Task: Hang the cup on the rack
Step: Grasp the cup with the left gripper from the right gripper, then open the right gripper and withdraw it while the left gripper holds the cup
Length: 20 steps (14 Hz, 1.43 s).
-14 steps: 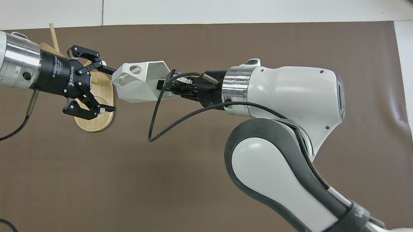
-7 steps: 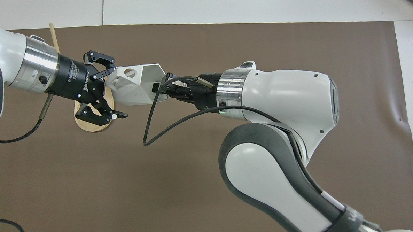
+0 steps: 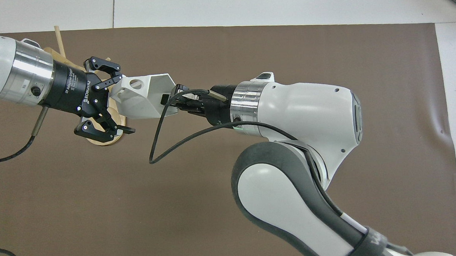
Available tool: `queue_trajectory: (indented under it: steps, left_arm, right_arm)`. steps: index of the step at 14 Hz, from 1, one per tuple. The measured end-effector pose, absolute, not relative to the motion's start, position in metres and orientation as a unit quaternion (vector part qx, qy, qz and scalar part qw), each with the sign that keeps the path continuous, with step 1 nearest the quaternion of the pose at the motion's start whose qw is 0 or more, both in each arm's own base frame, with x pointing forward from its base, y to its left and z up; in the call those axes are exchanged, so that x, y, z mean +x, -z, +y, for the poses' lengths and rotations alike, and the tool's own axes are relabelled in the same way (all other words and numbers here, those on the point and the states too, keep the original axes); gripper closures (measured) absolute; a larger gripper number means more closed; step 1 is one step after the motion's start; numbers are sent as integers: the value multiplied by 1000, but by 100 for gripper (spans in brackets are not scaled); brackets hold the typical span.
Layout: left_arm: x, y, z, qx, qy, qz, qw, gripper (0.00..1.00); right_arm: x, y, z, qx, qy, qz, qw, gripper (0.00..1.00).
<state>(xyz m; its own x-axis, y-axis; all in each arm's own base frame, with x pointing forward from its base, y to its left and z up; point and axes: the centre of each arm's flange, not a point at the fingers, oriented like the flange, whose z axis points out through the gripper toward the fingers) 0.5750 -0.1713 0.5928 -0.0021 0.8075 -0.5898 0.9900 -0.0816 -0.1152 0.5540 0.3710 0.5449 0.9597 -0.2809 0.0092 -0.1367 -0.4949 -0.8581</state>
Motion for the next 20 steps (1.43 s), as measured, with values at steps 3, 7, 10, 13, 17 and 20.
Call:
queue_trajectory:
  steps: [3,7,10,13,17,20]
  left_arm:
    - [574,-596,-170,685,265,656,173,0]
    - [574,-595,-170,685,265,656,172,0]
    - [576,-595,-166,681,260,661,178,18]
    - [576,-595,-164,681,259,662,178,31]
    - [576,-597,-163,681,258,662,179,31]
    - [574,-599,-162,680,257,662,181,31]
  right_arm:
    - [553,-545,372,-861,74,121,488,95]
    - [553,-545,372,-862,73,121,488,95]
    - [551,-542,374,-863,69,119,486,95]
    - [551,-541,374,-863,68,118,486,95]
    - [550,-543,374,-863,69,118,486,95]
    - [551,-544,375,-862,70,120,488,90]
